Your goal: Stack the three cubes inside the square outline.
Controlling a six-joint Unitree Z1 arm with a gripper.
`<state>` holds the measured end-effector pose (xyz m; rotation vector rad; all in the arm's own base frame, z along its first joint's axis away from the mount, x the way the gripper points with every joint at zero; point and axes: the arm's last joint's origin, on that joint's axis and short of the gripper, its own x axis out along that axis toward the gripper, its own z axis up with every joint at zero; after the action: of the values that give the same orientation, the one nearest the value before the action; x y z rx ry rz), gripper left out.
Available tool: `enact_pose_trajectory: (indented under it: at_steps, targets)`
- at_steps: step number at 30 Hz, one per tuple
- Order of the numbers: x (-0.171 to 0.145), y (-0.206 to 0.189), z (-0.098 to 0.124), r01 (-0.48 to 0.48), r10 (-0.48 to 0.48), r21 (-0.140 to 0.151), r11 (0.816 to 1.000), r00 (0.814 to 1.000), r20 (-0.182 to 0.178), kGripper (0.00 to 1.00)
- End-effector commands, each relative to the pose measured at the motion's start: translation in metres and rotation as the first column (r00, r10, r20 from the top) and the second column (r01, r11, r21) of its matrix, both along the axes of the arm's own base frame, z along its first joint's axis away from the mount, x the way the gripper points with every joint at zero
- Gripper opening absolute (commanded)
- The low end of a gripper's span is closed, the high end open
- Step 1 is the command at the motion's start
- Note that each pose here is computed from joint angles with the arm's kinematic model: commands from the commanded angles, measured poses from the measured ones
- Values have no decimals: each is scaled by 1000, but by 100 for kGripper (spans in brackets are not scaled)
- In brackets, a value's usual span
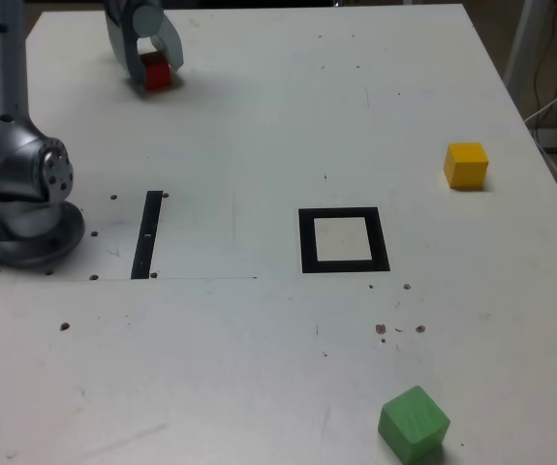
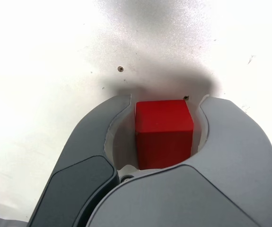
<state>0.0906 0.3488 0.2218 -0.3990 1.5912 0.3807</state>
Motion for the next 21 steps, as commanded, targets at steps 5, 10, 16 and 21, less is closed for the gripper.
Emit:
enact_pose_trajectory:
  at_steps: [5,10,16,21]
  targets:
    - [2,-4,6,10,-10,20,1000,1000,10,26]
    - [4,-7,11,23,-24,37,999,999,23,20]
    - [12,-14,22,61,-64,75,995,997,41,10]
    - [18,-21,33,90,-96,111,990,994,49,6]
